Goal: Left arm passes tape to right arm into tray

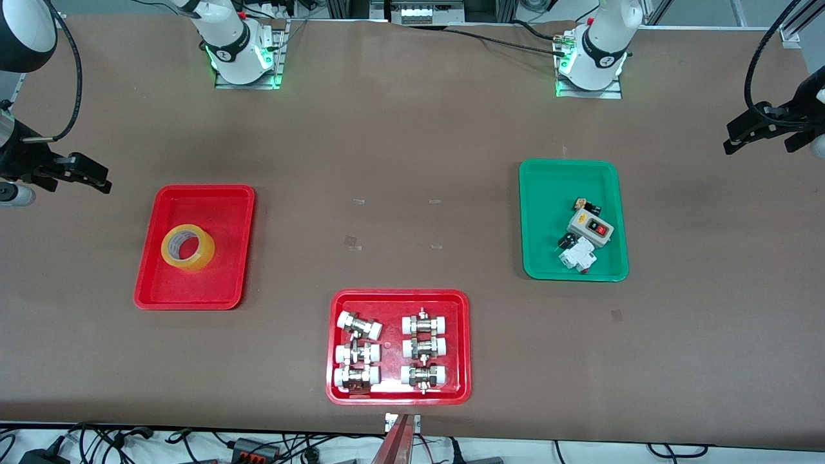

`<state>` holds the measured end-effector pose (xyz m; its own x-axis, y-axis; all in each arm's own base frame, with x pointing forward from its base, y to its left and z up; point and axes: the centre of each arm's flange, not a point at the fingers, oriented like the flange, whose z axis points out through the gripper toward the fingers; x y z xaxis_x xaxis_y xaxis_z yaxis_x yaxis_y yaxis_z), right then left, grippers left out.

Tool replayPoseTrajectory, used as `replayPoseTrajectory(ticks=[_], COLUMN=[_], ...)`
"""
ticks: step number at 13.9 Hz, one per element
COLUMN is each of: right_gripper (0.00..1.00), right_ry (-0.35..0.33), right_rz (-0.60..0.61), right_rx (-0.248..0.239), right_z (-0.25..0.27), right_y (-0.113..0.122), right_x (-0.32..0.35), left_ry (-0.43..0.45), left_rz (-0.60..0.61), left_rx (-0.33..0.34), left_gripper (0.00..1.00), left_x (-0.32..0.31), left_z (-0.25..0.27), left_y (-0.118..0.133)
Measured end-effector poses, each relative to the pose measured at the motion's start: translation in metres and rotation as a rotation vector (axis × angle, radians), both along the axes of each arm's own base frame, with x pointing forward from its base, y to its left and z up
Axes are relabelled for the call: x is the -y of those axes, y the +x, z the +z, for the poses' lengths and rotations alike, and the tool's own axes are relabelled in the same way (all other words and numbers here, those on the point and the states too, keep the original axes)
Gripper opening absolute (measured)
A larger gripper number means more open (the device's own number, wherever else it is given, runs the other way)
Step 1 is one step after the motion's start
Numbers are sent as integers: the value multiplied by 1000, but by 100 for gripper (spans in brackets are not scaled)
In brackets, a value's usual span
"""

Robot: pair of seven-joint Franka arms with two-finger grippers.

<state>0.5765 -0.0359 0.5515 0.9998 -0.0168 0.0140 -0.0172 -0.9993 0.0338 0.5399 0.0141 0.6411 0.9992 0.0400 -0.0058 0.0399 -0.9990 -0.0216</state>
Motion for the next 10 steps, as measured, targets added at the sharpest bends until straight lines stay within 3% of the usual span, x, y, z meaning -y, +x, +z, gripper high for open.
replayPoseTrajectory(ticks=[10], right_gripper=[100], right_ry=[-1], right_rz=[-1], right_rx=[20], right_z=[12], right_y=[-5], right_x=[0], left_ry=[0], left_rz=[0], left_rx=[4], left_gripper=[100], left_x=[0], left_z=[0], left_y=[0])
